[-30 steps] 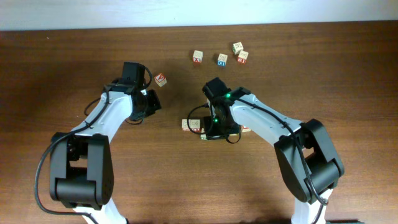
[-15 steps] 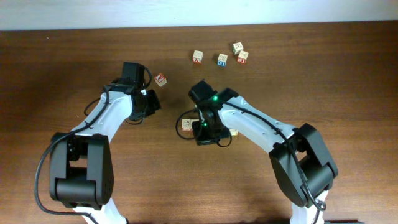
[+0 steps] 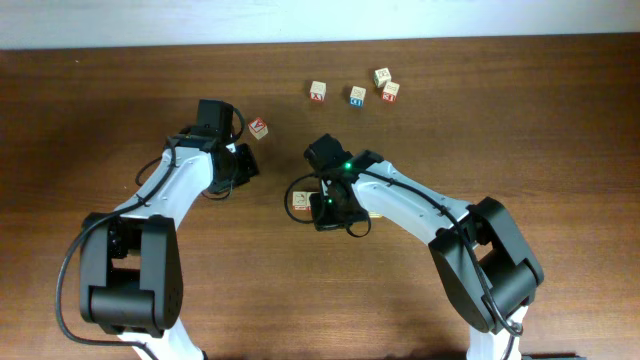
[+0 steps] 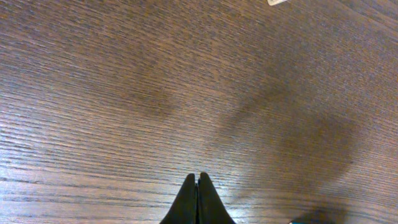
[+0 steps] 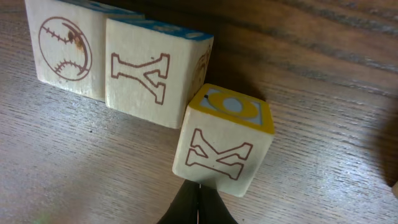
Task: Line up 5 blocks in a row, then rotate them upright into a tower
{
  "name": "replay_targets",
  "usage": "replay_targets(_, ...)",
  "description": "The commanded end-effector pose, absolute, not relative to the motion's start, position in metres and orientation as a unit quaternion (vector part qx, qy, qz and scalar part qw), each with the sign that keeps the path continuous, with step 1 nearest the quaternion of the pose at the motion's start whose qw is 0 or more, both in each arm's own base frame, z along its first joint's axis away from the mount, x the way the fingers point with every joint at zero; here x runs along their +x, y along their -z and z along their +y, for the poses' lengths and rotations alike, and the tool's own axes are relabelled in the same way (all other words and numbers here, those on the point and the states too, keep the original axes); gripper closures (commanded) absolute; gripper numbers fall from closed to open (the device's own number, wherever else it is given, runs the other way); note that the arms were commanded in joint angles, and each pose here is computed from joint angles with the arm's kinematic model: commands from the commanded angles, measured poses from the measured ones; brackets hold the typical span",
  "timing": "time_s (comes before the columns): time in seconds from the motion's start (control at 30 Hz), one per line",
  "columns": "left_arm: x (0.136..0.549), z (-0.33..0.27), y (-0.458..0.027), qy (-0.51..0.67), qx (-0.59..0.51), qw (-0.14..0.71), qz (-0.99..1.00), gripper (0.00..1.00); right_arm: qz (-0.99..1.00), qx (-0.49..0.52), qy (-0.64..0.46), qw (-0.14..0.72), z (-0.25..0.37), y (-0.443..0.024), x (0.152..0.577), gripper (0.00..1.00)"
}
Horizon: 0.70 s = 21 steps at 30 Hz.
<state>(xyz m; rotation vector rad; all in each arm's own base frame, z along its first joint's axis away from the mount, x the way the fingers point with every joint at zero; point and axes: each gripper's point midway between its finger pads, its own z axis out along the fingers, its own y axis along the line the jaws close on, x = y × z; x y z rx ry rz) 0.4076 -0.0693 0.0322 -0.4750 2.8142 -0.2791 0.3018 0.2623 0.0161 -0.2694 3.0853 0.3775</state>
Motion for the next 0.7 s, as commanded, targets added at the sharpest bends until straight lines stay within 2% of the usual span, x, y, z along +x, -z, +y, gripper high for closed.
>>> replay_targets(0.0, 0.405, -0.070, -0.031, 0.101, -0.168, 0.132, 0.972, 1.00, 0.990, -0.084, -0.111, 0.020, 0.261, -0.013, 0.305, 0.96)
replay_targets(0.6, 0.405, -0.071, -0.031, 0.103, -0.168, 0.132, 0.972, 1.00, 0.985, -0.111, -0.112, 0.062, 0.265, -0.016, 0.322, 0.96)
replay_targets(0.67, 0.405, -0.071, -0.031, 0.103, -0.168, 0.132, 0.972, 1.00, 0.981, -0.124, -0.128, 0.071, 0.268, -0.052, 0.322, 0.96)
